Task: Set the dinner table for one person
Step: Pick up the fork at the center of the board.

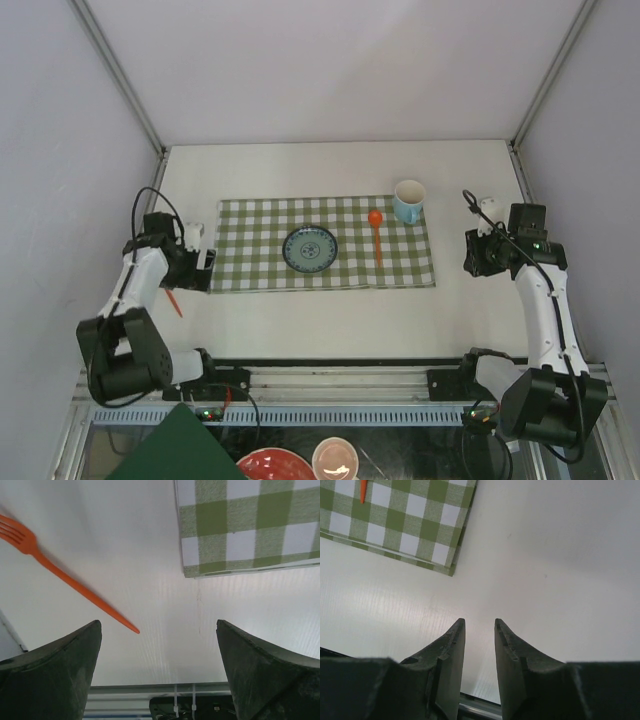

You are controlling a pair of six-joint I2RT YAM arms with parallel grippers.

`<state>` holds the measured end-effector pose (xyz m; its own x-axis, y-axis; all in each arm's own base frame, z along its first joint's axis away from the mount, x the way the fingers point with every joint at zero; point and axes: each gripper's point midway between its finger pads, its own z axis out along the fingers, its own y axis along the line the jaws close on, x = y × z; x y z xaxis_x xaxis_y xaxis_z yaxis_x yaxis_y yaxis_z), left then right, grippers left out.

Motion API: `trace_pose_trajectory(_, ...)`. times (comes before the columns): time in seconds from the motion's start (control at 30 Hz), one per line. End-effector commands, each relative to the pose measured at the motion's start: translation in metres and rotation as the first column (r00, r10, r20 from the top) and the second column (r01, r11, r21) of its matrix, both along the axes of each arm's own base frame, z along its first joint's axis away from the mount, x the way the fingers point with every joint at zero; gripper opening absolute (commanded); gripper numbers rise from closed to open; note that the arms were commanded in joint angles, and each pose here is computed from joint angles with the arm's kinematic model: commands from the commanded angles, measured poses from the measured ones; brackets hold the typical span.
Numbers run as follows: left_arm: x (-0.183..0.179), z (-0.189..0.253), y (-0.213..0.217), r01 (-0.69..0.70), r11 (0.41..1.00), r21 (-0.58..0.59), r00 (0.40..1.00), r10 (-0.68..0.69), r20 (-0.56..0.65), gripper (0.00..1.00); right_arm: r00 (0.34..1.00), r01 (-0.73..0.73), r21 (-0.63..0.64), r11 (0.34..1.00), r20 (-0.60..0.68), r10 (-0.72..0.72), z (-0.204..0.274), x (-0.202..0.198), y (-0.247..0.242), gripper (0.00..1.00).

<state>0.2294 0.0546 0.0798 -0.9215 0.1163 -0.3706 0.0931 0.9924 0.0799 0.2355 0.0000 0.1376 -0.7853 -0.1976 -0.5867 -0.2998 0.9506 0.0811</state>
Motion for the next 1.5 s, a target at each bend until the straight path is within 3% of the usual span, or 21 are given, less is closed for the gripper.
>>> trace_pose_trajectory(0.0,-0.006,-0.023,0.007,0.018,0.998,-0.056,0.992,-0.025,-0.127,1.00,0.999,0.004,-0.005,1.000,0.040,-0.004,0.007,0.011,-0.001,0.30)
trace_pose_trajectory(0.13,-0.011,-0.039,0.025,-0.037,0.997,-0.066,0.982,0.024,-0.187,1.00,0.999,-0.002,-0.005,1.000,0.036,0.003,0.005,0.011,0.000,0.30)
trace_pose_trajectory(0.5,0.004,-0.015,0.072,-0.218,0.974,-0.057,0.972,0.211,-0.105,1.00,1.000,-0.012,-0.006,1.000,0.021,0.012,0.001,0.014,0.004,0.30)
trace_pose_trajectory(0.87,0.019,-0.047,0.081,-0.318,0.935,-0.159,0.934,0.280,-0.223,1.00,1.000,-0.014,0.004,1.000,0.024,0.014,0.003,0.012,0.003,0.30)
trace_pose_trajectory(1.03,0.024,-0.054,0.079,-0.328,0.926,-0.186,0.929,0.282,-0.238,0.86,1.000,-0.013,0.009,1.000,0.016,0.013,0.002,0.011,0.003,0.30)
trace_pose_trajectory(1.47,0.038,-0.057,0.089,-0.380,0.909,-0.172,0.911,0.336,-0.238,0.65,1.000,-0.015,0.015,1.000,0.009,0.015,0.001,0.012,0.004,0.29)
